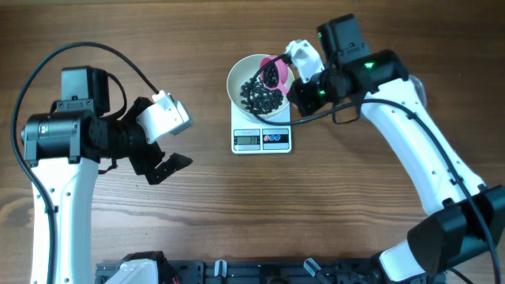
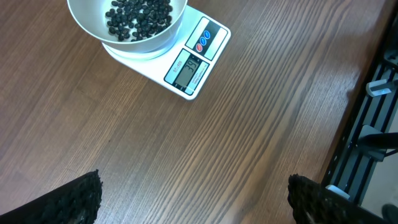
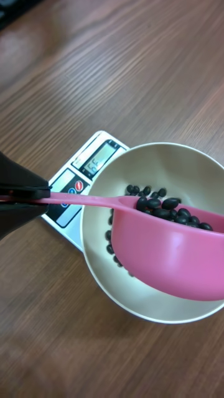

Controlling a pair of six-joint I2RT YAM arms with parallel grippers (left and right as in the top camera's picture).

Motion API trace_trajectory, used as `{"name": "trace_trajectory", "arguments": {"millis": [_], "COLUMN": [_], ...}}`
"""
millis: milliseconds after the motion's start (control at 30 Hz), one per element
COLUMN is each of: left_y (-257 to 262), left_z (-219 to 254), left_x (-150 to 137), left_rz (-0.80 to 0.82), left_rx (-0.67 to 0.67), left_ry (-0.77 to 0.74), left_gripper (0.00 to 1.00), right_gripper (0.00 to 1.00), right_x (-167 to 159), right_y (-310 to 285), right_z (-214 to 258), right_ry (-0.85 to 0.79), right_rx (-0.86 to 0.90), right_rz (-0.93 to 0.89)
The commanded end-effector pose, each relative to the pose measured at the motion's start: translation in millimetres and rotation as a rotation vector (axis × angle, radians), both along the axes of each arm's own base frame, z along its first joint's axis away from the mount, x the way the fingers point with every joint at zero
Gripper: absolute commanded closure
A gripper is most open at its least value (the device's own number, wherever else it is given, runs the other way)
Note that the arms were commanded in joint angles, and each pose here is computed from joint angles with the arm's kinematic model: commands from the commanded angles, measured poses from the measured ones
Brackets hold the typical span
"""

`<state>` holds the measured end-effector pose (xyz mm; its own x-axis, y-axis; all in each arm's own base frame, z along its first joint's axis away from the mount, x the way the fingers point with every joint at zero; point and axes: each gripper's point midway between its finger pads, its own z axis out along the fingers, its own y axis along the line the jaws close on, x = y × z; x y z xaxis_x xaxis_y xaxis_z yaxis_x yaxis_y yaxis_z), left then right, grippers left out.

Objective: Scoop item into bowl and weigh 150g on scale
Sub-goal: 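Tilt the scoop with right gripper to pour beans into bowl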

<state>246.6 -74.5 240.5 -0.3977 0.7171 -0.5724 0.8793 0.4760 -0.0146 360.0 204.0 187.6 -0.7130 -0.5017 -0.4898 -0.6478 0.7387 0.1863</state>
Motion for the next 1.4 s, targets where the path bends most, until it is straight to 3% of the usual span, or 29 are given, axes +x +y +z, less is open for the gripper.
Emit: {"name": "trace_trajectory", "arguments": {"millis": [0,267,867,1367], "left_y": [-2.6,-2.6,-2.6,-2.6], "left_z": [11.0,11.0,11.0,11.0], "left_x": [0.9,0.9,0.9,0.9], "left_rz": [-0.019,-0.019,-0.019,-0.019], "left_rx": [-0.017,-0.017,-0.017,-0.017], "left_ry": [-0.044,-0.044,-0.044,-0.044], "left_gripper": [0.00,0.00,0.00,0.00], "right_gripper": [0.96,0.96,0.96,0.96], "right_x": [2.9,13.0,29.8,38.7], "right_y": [-2.3,-9.2,-15.8,-15.8], "right_z": [-13.9,-37.3,-30.7,-21.7], "right_ry": [-0.022,-0.017,-0.213,-0.304], "right_rx": [-0.091,-0.186,-0.446,-0.531], "right_rz": [0.009,-0.013,-0.015,-0.021]}}
